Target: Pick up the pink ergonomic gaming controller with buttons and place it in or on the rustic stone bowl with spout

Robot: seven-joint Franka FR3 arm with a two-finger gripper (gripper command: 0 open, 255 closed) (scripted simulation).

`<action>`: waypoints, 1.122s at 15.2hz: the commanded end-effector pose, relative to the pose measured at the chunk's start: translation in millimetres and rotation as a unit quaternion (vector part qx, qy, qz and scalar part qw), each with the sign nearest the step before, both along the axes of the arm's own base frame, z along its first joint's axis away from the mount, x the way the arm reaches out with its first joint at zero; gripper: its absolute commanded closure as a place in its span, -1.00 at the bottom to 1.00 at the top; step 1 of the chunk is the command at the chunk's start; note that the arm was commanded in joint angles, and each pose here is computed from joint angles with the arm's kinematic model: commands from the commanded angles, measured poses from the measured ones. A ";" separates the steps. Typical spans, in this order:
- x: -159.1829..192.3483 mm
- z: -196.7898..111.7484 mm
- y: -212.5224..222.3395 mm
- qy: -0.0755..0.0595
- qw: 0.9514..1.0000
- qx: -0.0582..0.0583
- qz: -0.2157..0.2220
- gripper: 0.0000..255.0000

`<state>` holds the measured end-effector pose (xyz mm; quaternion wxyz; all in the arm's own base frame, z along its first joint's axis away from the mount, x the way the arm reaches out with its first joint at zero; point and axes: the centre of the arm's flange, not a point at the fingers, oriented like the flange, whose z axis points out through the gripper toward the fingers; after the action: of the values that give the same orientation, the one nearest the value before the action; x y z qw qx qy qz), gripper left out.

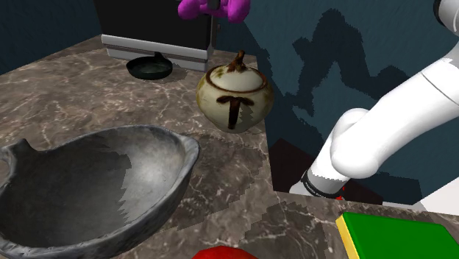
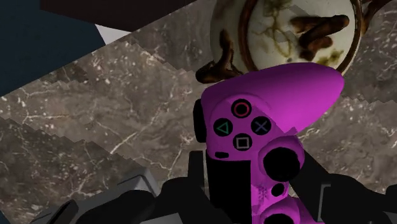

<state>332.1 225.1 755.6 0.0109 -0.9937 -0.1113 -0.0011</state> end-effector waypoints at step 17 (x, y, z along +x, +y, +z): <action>-90.9 2.0 218.2 0.000 1.000 0.000 -0.001 1.00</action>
<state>245.1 434.1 757.8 0.0105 -0.9935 -0.1132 -0.0011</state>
